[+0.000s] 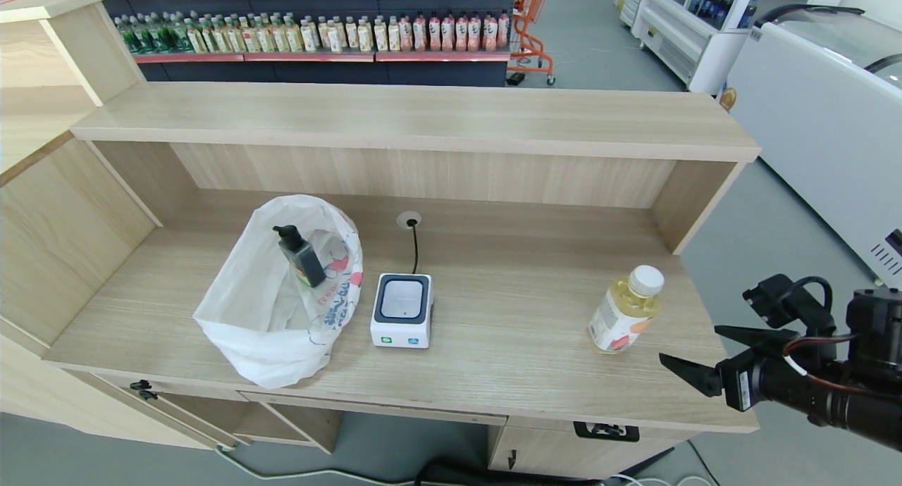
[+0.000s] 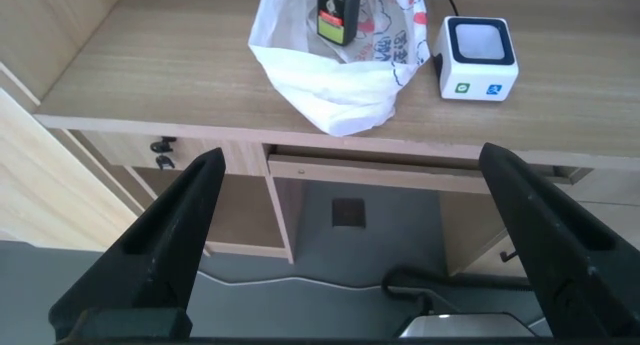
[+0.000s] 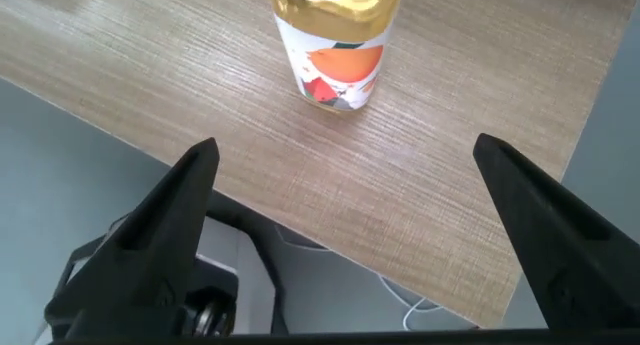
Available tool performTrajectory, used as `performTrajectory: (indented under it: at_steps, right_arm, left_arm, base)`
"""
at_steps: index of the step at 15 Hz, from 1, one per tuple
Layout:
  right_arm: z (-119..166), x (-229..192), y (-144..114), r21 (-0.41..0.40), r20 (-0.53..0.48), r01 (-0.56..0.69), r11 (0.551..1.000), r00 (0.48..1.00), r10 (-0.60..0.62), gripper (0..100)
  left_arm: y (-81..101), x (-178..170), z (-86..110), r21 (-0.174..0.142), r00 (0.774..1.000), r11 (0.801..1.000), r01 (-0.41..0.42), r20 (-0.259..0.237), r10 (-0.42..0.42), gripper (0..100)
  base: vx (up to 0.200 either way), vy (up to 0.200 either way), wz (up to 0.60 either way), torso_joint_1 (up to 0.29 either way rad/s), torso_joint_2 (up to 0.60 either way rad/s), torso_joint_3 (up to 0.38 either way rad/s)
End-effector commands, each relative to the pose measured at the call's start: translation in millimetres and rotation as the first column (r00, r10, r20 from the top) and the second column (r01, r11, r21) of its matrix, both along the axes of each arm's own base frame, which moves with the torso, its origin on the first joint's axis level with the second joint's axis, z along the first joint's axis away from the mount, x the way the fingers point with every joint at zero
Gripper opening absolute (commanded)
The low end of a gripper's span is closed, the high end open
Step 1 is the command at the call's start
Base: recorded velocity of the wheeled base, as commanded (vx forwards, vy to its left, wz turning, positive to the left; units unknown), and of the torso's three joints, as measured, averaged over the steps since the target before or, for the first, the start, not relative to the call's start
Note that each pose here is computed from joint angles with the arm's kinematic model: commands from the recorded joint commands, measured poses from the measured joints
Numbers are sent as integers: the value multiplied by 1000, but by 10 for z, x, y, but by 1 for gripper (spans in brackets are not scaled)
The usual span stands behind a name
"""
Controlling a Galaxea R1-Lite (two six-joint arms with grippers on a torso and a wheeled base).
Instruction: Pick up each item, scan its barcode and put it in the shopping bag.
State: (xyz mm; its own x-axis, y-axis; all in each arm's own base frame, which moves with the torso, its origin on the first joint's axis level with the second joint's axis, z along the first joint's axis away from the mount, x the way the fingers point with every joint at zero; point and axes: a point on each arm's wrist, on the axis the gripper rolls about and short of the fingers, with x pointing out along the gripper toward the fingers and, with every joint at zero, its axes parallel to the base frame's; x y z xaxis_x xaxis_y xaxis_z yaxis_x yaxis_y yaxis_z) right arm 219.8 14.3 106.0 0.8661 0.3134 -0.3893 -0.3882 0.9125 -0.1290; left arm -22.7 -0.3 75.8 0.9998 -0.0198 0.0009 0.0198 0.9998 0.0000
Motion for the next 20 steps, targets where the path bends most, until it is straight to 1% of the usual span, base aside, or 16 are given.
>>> performTrajectory:
  at_steps: [1, 3, 6, 9, 11, 15, 17, 20]
  right_arm:
    - [-157, 60, 0, -2, -54, 1, 1000, 999, -1, 100]
    - [-218, 132, 7, -2, -44, 0, 1000, 999, 0, 100]
    - [-297, 243, 34, -1, 1, -12, 1000, 1000, 12, 100]
    - [-395, 334, 104, -1, 20, -36, 999, 999, 36, 100]
    - [-463, 399, 153, -1, 49, -54, 999, 997, 54, 100]
    - [-541, 512, 192, -1, 100, -65, 998, 993, 65, 100]
    - [-581, 550, 227, 6, 110, -77, 997, 991, 75, 100]
    - [-594, 666, 284, 22, 154, -90, 996, 984, 85, 100]
  left_arm:
    - [0, 0, 0, 0, 1000, 1000, 0, 1, 0, 100]
    - [0, 0, 0, 0, 1000, 1000, 2, 1, -2, 100]
    - [0, 0, 0, 0, 1000, 1000, 0, 1, 0, 100]
    - [0, 0, 0, 0, 1000, 1000, 0, 1, 0, 100]
    - [0, 0, 0, 0, 1000, 1000, 0, 1, 0, 100]
    - [0, 0, 0, 0, 1000, 1000, 0, 1, 0, 100]
    - [0, 0, 0, 0, 1000, 1000, 0, 1, 0, 100]
    - [0, 0, 0, 0, 1000, 1000, 0, 1, 0, 100]
  base:
    - [0, 0, 0, 0, 0, 0]
    - [0, 0, 0, 0, 0, 0]
    - [0, 0, 0, 0, 0, 0]
    - [0, 0, 0, 0, 0, 0]
    - [0, 0, 0, 0, 0, 0]
    - [0, 0, 0, 0, 0, 0]
    - [0, 0, 0, 0, 0, 0]
    - [0, 0, 0, 0, 0, 0]
